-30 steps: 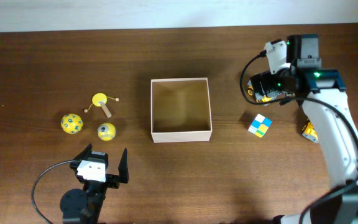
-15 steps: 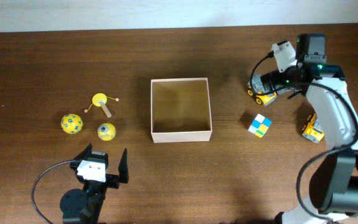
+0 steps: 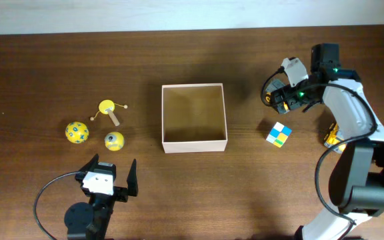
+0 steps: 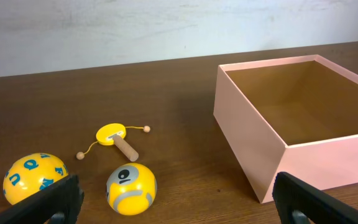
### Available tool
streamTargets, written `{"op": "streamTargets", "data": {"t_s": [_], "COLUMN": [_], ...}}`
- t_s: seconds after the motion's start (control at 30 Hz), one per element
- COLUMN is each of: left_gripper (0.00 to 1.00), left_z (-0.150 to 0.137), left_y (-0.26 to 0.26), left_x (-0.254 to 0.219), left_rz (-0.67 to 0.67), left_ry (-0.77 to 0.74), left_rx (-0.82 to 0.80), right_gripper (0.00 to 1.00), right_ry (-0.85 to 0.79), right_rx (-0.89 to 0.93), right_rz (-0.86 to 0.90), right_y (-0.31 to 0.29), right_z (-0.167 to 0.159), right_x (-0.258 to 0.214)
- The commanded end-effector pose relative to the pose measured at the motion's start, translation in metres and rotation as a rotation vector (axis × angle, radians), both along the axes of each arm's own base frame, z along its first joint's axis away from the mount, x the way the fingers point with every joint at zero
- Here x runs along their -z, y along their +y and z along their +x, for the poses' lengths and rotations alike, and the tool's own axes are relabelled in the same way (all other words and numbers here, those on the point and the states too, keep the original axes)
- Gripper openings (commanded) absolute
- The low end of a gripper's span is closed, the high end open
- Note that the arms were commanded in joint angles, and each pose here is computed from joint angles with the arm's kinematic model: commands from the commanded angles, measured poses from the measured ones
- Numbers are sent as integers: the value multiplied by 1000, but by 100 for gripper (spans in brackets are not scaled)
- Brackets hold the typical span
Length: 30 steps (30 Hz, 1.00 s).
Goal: Pack container
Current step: 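Move the right gripper over the grey-and-yellow toy truck near the box, then lower the right gripper and grasp the grey-and-yellow truck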
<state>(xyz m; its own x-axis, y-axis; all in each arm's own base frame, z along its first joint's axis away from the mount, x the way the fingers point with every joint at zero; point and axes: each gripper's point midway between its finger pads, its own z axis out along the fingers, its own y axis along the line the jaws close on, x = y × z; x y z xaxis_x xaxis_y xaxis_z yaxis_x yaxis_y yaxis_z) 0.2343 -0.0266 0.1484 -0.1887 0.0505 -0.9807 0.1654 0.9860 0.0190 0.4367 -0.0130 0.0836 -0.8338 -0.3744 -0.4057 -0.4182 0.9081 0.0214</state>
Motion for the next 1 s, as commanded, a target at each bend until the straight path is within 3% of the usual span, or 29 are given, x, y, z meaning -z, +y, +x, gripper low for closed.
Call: {"op": "streamTargets", "data": {"t_s": [0.0,0.2,0.6,0.97], "left_gripper": [99,99,99,99], "left_z": [0,0,0,0], "left_y": [0,0,0,0], "left_x": [0,0,0,0], "left_rz": [13,13,14,13], "left_ry": [-7,-7,-7,-7], "left_rx": [7,7,7,7], "right_gripper": [99,99,99,99], "right_ry": [23,33,-91,-294], "right_rx": [-49,-56,-57,-151], "right_rz": [35,41,20,-48], "right_y": [8,8,5,1], "right_z": [2,9,37,76], "right_x": [14,33,23,3]}}
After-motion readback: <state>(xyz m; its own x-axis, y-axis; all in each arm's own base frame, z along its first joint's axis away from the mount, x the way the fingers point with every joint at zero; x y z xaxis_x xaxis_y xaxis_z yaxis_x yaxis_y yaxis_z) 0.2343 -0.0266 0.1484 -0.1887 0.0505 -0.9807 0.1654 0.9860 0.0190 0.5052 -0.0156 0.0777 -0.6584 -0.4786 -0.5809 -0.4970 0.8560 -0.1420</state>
